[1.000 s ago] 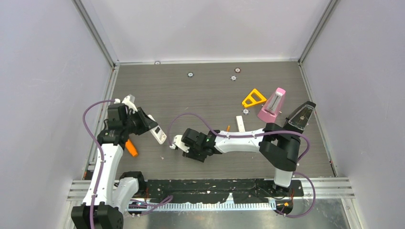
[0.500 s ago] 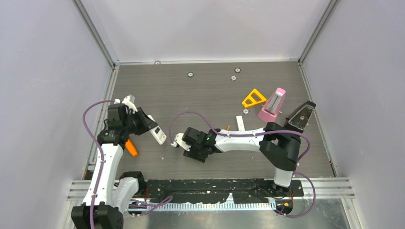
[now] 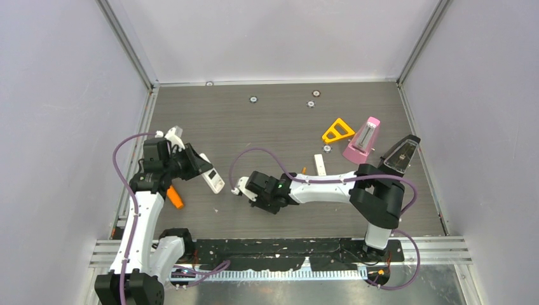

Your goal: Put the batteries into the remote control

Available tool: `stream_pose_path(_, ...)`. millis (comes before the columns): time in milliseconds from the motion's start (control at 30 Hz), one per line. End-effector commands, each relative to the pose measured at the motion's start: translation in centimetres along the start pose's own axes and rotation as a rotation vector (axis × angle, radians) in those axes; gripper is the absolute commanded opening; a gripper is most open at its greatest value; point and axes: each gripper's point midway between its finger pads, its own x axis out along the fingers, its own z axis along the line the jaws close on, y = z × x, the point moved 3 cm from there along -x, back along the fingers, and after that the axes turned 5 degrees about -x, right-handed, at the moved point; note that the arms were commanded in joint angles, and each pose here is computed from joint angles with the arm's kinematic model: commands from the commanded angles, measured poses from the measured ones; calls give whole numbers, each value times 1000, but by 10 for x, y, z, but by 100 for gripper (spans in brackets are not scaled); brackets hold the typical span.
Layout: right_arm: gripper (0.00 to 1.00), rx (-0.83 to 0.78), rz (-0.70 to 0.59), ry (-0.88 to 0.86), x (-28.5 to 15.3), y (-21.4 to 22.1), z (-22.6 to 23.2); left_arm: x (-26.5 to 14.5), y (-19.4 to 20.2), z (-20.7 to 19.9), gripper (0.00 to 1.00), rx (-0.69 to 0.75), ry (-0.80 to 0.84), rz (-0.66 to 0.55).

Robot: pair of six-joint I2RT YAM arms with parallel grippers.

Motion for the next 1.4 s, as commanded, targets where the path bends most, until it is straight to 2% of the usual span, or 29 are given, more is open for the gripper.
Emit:
stream_pose_path(0, 8, 24, -114, 73, -30, -16, -13, -8, 0, -27, 0, 44, 170, 32)
stream_pose_path(333, 6, 68, -554, 67, -161, -78, -15, -20, 27, -70, 0, -13, 497, 199)
stream_pose_path(600, 5, -73, -748, -1, -221, -108, 15, -37, 53, -107, 0, -22, 636, 379)
stream_pose_path(867, 5, -207, -808, -121, -248, -118, 50, -52, 63, -127, 0, 12, 673, 468)
stream_pose_path(1033, 5, -252, -777, -130, -239, -117, 59, -59, 65, -135, 0, 34, 690, 505)
stream_pose_path(1367, 5, -301, -766, -102, -230, -125, 58, -60, 72, -128, 0, 21, 623, 591)
